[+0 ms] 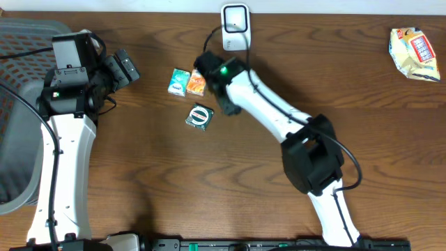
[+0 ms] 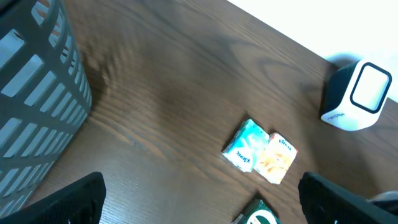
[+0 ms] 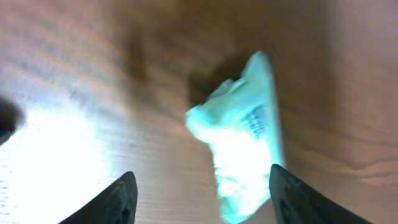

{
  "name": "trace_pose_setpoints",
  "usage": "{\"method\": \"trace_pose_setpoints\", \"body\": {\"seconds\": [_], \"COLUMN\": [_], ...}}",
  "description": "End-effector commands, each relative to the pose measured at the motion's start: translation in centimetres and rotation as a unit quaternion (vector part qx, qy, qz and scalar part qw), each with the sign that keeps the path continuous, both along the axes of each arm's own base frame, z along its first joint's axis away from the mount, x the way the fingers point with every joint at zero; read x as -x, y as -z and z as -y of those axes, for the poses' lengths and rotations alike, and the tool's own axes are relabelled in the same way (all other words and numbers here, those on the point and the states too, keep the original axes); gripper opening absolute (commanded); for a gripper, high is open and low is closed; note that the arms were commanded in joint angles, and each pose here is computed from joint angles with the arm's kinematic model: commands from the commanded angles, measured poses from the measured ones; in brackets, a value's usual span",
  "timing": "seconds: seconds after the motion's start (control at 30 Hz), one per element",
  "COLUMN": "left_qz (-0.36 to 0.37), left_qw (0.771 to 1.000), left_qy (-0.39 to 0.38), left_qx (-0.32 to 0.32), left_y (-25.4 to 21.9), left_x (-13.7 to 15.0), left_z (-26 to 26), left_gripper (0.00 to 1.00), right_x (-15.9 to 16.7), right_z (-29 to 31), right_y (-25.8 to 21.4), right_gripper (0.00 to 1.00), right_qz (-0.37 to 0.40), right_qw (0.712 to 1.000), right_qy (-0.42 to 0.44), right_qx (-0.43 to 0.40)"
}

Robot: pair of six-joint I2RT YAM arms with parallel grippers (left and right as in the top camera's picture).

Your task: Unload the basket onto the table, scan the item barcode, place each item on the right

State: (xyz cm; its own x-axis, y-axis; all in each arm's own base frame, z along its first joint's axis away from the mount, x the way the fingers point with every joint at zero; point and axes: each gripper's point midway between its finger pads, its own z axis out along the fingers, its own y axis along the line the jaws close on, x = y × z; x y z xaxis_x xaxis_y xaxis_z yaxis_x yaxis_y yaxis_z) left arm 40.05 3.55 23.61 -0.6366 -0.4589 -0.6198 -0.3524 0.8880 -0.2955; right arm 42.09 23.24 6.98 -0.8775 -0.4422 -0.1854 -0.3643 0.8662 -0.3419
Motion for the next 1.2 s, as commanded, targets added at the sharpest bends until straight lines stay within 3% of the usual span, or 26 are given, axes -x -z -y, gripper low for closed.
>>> {"method": "trace_pose_setpoints", "body": {"seconds": [0.0,0.17,0.33,0.47,0.5,0.63,0.7,0.87,0.97,1.17], "left_qz": [-0.001,-0.001,-0.001,-0.001,-0.001,-0.001,-0.001,-0.001,-0.001,-0.001], "left_qw": [1.0,1.0,1.0,1.0,1.0,1.0,1.0,1.0,1.0,1.0], "left_qy": [-0.004,-0.004,-0.004,-0.004,-0.004,-0.004,-0.004,-0.004,-0.004,-0.004], "left_qx": [-0.006,-0.006,-0.006,-0.006,-0.006,-0.006,-0.006,-0.006,-0.006,-0.006], "left_y": [0.0,0.0,0.0,0.0,0.0,0.0,0.0,0.0,0.0,0.0], "left_x": [0.0,0.0,0.0,0.0,0.0,0.0,0.0,0.0,0.0,0.0], "left_z": [-0.3,-0.3,-0.3,-0.3,-0.3,-0.3,-0.3,-0.3,-0.3,-0.3], "left_gripper": [0.98,0.98,0.98,0.98,0.98,0.98,0.98,0.98,0.98,0.98], "right_x": [-1.7,-0.2,-0.1,0.1,0.2,0.3,-0.1,-3.8,-8.0,-16.1], "right_z": [2.1,3.6,6.1,6.9,6.9,6.4,6.1,5.8,5.1,1.7], "right_y": [-0.7,1.9,4.2,6.1,6.4,7.0,6.7,3.7,0.4,-6.3], "right_gripper": [0.64,0.64,0.67,0.62,0.6,0.25,0.17,0.06,0.06,0.01], "right_qz": [-0.025,-0.129,-0.145,-0.147,-0.147,-0.141,-0.131,-0.055,0.034,0.228], "right_qw": [0.999,0.983,0.983,0.983,0.983,0.984,0.985,0.993,0.993,0.954], "right_qy": [-0.015,-0.089,-0.064,-0.056,-0.056,-0.048,-0.039,-0.006,0.006,-0.013], "right_qx": [-0.026,-0.096,-0.094,-0.094,-0.095,-0.099,-0.104,-0.103,-0.114,-0.194]}}
